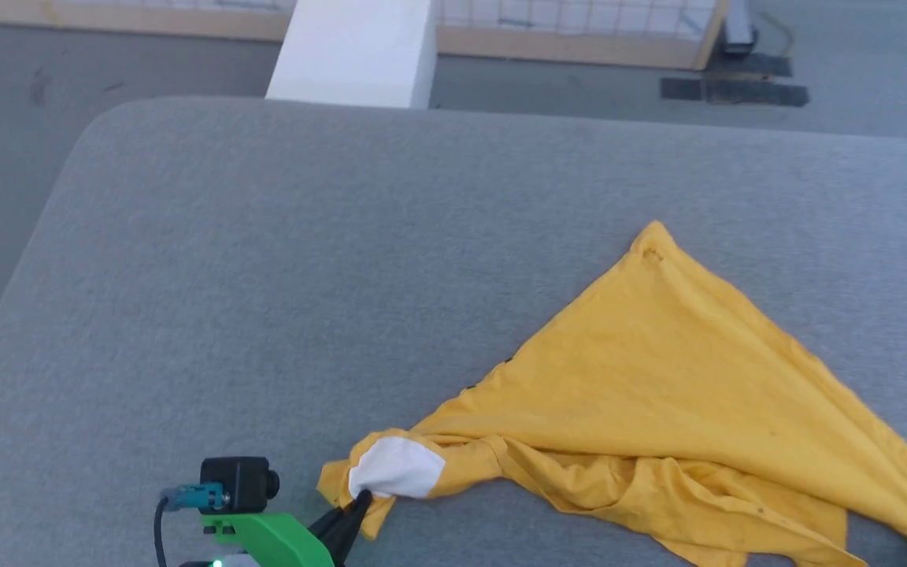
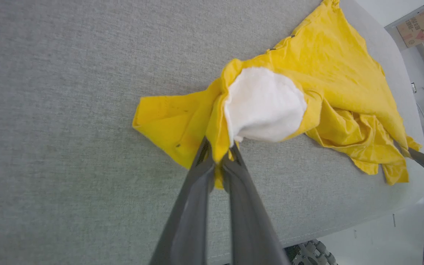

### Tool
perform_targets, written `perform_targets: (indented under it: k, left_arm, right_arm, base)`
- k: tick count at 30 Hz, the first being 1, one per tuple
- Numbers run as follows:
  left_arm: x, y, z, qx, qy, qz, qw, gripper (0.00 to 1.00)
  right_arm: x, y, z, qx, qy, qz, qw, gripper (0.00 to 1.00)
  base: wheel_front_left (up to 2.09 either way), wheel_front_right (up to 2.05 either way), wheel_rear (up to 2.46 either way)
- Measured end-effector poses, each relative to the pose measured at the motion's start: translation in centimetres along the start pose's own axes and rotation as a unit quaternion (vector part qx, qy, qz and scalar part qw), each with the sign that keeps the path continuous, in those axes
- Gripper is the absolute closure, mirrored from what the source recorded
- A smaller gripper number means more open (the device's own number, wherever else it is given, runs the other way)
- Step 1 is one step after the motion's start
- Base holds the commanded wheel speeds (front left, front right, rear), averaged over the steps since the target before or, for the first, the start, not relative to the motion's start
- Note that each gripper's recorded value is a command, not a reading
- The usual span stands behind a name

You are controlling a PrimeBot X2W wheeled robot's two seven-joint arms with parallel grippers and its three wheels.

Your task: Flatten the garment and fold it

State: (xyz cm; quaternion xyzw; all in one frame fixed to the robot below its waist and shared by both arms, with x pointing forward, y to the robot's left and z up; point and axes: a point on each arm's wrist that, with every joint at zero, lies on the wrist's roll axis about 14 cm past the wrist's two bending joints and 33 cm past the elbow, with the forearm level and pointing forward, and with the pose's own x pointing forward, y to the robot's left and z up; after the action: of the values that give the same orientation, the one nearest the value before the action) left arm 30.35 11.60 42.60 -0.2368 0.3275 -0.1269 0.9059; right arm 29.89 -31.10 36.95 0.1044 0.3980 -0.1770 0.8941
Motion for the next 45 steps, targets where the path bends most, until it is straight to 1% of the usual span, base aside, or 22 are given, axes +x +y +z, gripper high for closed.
perform_targets:
  k: [2, 3, 4, 5, 9, 12, 13, 15, 18, 21, 23, 24, 25, 27, 30, 31, 34, 37, 40, 45]
  left_arm:
    - [0.1, -0.5, 0.1, 0.006, 0.001, -0.008, 1.000, 1.00]
    - [0.1, -0.8, 0.1, 0.009, 0.001, -0.012, 1.000, 1.00]
    - [0.1, -1.0, 0.2, 0.011, 0.000, -0.015, 1.000, 1.00]
    - [0.2, -1.1, 0.2, 0.012, 0.000, -0.017, 1.000, 1.00]
    - [0.2, -1.4, 0.2, 0.015, 0.001, -0.022, 1.000, 1.00]
    - [0.2, -1.4, -0.1, 0.012, 0.004, -0.021, 1.000, 1.00]
    - [0.2, -1.3, -0.1, 0.010, 0.005, -0.020, 1.000, 1.00]
    - [0.2, -1.2, -0.2, 0.006, 0.007, -0.019, 1.000, 1.00]
    - [0.3, -1.0, -0.3, 0.002, 0.009, -0.018, 1.000, 1.00]
    - [0.5, -0.9, -0.3, -0.002, 0.008, -0.015, 1.000, 1.00]
    - [0.7, -0.8, -0.2, -0.004, 0.008, -0.014, 1.000, 1.00]
    - [0.9, -0.7, -0.1, -0.005, 0.008, -0.013, 1.000, 1.00]
    - [1.0, -0.7, 0.0, -0.005, 0.007, -0.014, 1.000, 1.00]
    - [1.2, -0.5, 0.2, -0.008, 0.003, -0.012, 1.000, 1.00]
    - [1.4, -0.2, 0.3, -0.011, 0.003, -0.008, 1.000, 1.00]
    - [1.5, 0.0, 0.4, -0.012, 0.003, -0.006, 1.000, 1.00]
    - [1.6, 0.4, 0.4, -0.018, 0.001, 0.001, 1.000, 1.00]
    - [1.8, 0.7, 0.2, -0.024, 0.002, 0.005, 1.000, 1.00]
    - [1.9, 0.9, 0.2, -0.028, 0.000, 0.007, 1.000, 1.00]
    - [2.2, 1.6, 0.0, -0.036, 0.002, 0.017, 0.999, 1.00]
  right_arm:
    - [-0.3, -0.2, -0.9, 0.009, 0.016, 0.003, 1.000, 1.00]
    - [-0.5, -0.2, -1.2, 0.013, 0.021, 0.006, 1.000, 0.83]
    - [-0.6, -0.1, -1.2, 0.015, 0.022, 0.009, 1.000, 0.36]
    - [-0.7, -0.1, -1.2, 0.014, 0.019, 0.011, 1.000, 0.00]
    - [-1.1, 0.4, 0.6, 0.011, -0.029, 0.017, 0.999, 0.00]
    - [-1.4, 2.5, 4.9, 0.001, -0.123, 0.041, 0.992, 0.00]
    - [-1.7, 3.9, 6.8, -0.005, -0.164, 0.057, 0.985, 0.00]
    - [-2.6, 6.9, 10.4, -0.014, -0.243, 0.093, 0.966, 0.00]
    - [-4.2, 12.5, 14.5, -0.030, -0.338, 0.162, 0.926, 0.00]
    - [-4.8, 16.5, 16.5, -0.054, -0.382, 0.211, 0.898, 0.00]
    - [-4.3, 18.6, 17.1, -0.068, -0.388, 0.234, 0.889, 0.00]
    - [-3.8, 19.9, 17.1, -0.079, -0.383, 0.247, 0.887, 0.00]
    - [-3.3, 20.7, 17.1, -0.087, -0.378, 0.255, 0.886, 0.00]
    - [-1.7, 22.4, 16.7, -0.106, -0.350, 0.266, 0.892, 0.00]
    - [0.9, 23.9, 16.1, -0.133, -0.301, 0.264, 0.907, 0.00]
    - [2.1, 24.4, 15.6, -0.146, -0.273, 0.262, 0.914, 0.00]
    - [4.6, 25.6, 14.2, -0.173, -0.200, 0.254, 0.930, 0.00]
    - [6.4, 26.5, 13.1, -0.192, -0.136, 0.245, 0.941, 0.00]
    - [7.8, 27.1, 11.9, -0.218, -0.075, 0.233, 0.945, 0.00]
    - [9.3, 27.8, 10.2, -0.254, 0.008, 0.215, 0.943, 0.00]
  base:
    - [0.00, 0.00, 0.00]
    - [0.00, 0.00, 0.00]
    - [0.00, 0.00, 0.00]
    - [0.00, 0.00, 0.00]
    - [0.00, 0.00, 0.00]
    - [0.00, 0.00, 0.00]
    - [0.00, 0.00, 0.00]
    - [0.00, 0.00, 0.00]
    - [0.00, 0.00, 0.00]
    - [0.00, 0.00, 0.00]
    - [0.00, 0.00, 0.00]
    - [0.00, 0.00, 0.00]
    - [0.00, 0.00, 0.00]
    - [0.00, 0.00, 0.00]
    - [0.00, 0.00, 0.00]
    - [0.00, 0.00, 0.00]
    - [0.00, 0.00, 0.00]
    - [0.00, 0.00, 0.00]
    - [0.00, 0.00, 0.00]
    - [0.00, 0.00, 0.00]
